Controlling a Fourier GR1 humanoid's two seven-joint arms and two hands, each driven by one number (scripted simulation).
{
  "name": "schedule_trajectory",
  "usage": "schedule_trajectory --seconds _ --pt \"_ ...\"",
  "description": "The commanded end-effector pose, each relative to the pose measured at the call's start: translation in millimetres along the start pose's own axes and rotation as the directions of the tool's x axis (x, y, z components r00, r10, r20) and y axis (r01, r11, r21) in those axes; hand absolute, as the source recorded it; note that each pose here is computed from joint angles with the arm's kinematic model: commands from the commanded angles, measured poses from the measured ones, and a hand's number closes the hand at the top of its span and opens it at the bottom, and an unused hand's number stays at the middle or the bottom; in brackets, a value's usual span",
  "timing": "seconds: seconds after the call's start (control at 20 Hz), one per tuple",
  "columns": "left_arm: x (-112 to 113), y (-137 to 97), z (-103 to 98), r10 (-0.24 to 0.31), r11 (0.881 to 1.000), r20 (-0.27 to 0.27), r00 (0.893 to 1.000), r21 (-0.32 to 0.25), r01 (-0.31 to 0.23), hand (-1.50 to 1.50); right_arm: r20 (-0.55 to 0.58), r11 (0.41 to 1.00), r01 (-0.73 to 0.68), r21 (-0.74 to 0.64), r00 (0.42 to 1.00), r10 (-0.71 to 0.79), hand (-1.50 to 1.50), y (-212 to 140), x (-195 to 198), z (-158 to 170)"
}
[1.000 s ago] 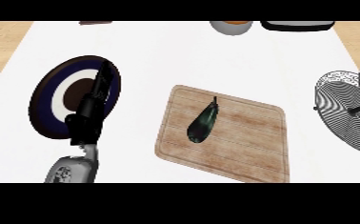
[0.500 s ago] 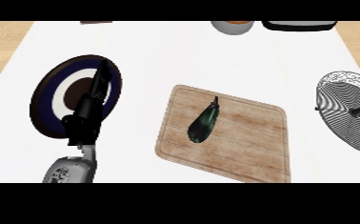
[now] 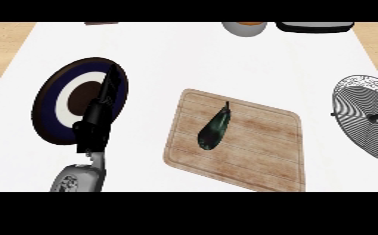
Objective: Pick the tomato from the cutting board and place it in the tiered basket
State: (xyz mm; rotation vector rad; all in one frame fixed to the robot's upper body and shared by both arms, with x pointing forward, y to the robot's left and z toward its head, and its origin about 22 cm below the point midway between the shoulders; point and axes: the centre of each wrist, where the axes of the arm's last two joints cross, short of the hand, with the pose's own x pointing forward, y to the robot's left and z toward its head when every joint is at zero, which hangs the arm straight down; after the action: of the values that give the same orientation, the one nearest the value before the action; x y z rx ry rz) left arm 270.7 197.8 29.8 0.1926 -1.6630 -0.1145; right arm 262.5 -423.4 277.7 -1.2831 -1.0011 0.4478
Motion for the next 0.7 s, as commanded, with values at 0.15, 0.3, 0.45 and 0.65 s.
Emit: schedule_trajectory --seconds 0.15,0.3,0.45,0.65 --pt "11 2 6 -0.004 1.000 0.006 1.000 0.004 0.004 0.00 -0.001 0.967 0.254 0.036 0.967 -0.254 -1.50 -10 -21 -22" --pt "14 6 -2 0.012 1.000 -0.005 1.000 0.003 -0.012 0.00 -0.020 0.924 0.376 -0.074 0.926 -0.378 -1.50 1 -26 -13" --pt "5 12 -8 -0.001 1.000 0.005 1.000 0.016 0.001 0.00 -0.037 0.865 0.470 -0.173 0.875 -0.483 -1.50 -29 -57 -13" --pt "-13 13 13 0.014 1.000 -0.019 1.000 0.013 -0.014 0.00 -0.139 0.843 0.474 -0.253 0.845 -0.516 -1.50 -52 -117 -3"
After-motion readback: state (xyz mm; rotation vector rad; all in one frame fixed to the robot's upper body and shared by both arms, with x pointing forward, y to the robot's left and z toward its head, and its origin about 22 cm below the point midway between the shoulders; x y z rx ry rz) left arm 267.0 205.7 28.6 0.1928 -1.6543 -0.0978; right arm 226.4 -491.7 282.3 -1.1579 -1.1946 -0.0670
